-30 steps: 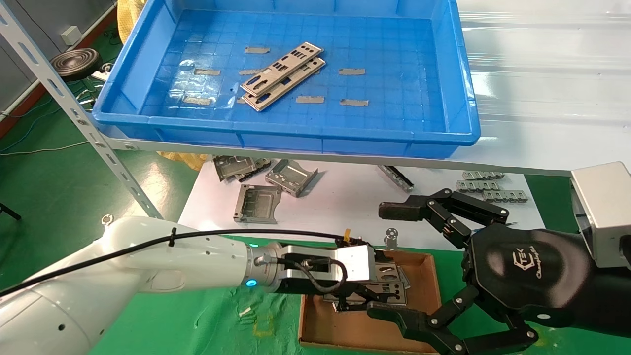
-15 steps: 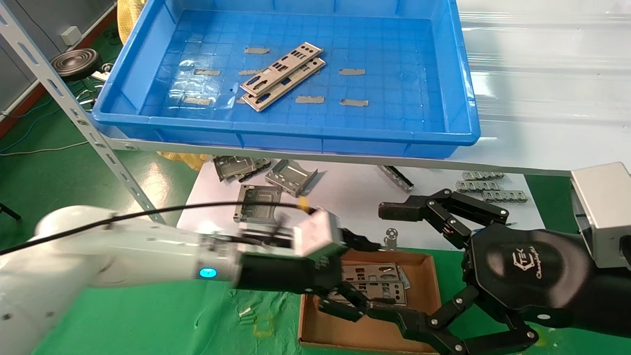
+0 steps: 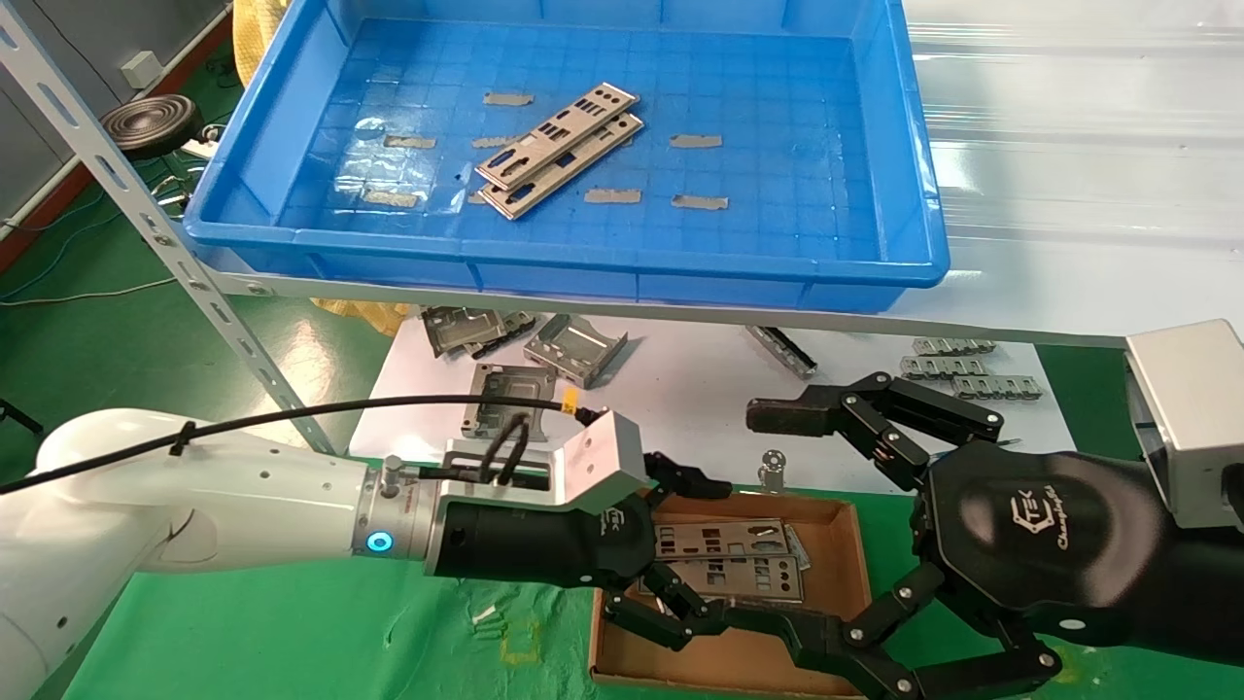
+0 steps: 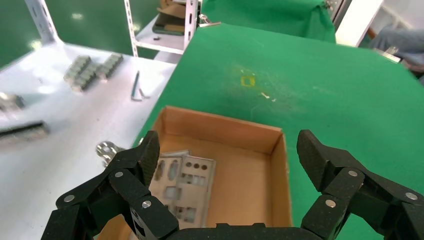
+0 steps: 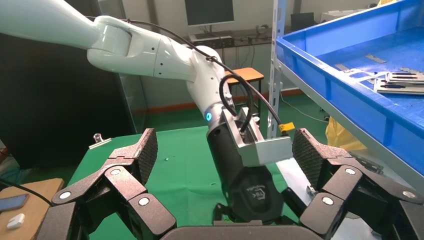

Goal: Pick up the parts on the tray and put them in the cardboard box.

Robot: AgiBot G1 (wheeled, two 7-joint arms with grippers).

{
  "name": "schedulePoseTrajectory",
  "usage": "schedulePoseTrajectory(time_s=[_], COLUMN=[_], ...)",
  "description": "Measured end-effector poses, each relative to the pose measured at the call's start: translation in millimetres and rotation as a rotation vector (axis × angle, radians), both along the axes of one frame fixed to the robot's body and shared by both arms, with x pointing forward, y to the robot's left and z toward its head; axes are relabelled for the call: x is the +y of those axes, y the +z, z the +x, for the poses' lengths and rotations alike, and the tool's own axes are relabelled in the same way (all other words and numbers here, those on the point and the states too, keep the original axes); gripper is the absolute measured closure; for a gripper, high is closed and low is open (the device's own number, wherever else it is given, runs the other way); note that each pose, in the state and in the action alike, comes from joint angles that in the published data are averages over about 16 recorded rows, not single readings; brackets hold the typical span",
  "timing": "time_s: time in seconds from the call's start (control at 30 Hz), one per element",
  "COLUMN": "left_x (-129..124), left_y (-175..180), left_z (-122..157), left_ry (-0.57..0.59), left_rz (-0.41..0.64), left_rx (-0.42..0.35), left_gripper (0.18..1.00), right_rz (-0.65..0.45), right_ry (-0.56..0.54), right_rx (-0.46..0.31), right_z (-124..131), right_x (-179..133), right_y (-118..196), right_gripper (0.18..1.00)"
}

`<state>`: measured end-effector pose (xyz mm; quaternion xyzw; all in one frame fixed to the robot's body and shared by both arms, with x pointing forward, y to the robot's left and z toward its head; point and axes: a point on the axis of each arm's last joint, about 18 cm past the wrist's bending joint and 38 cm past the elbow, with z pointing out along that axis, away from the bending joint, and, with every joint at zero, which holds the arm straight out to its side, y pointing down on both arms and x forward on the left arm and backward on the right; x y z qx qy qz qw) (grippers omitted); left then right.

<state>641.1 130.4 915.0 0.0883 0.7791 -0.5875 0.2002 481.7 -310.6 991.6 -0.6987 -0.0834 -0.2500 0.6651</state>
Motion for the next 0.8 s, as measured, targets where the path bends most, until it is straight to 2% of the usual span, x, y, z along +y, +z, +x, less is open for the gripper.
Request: schedulePoseTrajectory(time_s=[0.23, 0.8], left_x=[15.5, 71.3], left_y=[6.2, 29.9], left_z=[-9.7, -48.4], left_ry=[-0.004, -0.014], left_rz=[-0.053, -0.186], left_rx=[0.009, 0.008], left_gripper=[0.186, 0.184], right_rz=[0.0, 0.0], right_ry=[0.0, 0.0], right_rx=[0.0, 0.0], right_z=[0.0, 0.0], right_x=[0.0, 0.0], right_y=[0.0, 0.0], right_gripper=[0.178, 0.178])
